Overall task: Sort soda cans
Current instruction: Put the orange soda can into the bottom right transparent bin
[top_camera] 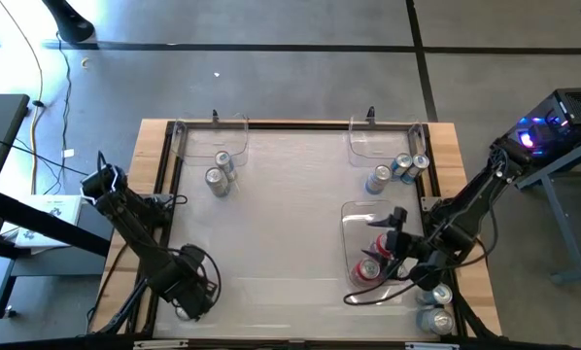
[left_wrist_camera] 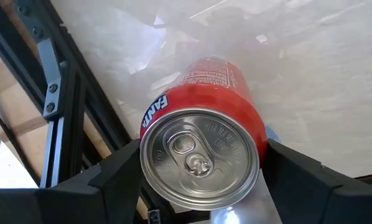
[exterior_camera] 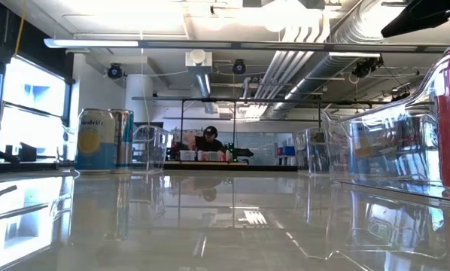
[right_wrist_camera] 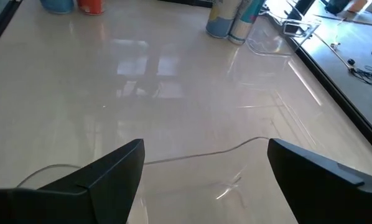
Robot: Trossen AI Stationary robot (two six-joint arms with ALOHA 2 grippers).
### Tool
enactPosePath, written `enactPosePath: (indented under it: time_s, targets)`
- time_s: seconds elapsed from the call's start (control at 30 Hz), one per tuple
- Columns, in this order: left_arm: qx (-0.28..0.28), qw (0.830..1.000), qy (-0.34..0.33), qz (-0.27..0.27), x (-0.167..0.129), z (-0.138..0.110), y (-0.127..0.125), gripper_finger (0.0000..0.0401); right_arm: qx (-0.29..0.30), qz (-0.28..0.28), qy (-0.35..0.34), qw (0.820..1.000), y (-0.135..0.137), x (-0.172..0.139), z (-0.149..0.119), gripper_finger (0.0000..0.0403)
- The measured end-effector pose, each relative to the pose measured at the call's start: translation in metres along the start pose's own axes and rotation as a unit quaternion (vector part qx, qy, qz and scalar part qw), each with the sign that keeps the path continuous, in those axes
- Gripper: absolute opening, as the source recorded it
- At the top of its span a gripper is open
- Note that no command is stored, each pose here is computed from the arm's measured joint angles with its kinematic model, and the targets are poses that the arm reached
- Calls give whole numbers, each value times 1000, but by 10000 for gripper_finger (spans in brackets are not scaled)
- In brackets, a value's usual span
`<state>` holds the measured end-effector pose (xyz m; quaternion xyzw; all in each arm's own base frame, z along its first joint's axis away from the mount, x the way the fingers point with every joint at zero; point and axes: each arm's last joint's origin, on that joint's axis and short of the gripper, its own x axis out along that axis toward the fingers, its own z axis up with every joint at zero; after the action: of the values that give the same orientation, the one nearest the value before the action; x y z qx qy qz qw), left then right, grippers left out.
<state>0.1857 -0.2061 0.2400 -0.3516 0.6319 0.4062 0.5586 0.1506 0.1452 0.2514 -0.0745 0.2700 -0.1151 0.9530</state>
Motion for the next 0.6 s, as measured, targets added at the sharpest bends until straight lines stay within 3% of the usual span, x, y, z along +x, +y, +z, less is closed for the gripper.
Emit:
enactPosePath:
  time_s: [0.2,0.43,0.6]
  targets:
    - [8,1000,-5,-21,-6,31,-15,274,-13,8,-2,1000,2,-3,-1,337]
    - [48,989,-62,-123,-26,84,-43,274,-13,8,-2,1000,2,-3,-1,337]
    - [97,976,-62,-186,-19,125,-71,274,-12,9,-2,1000,2,-3,-1,337]
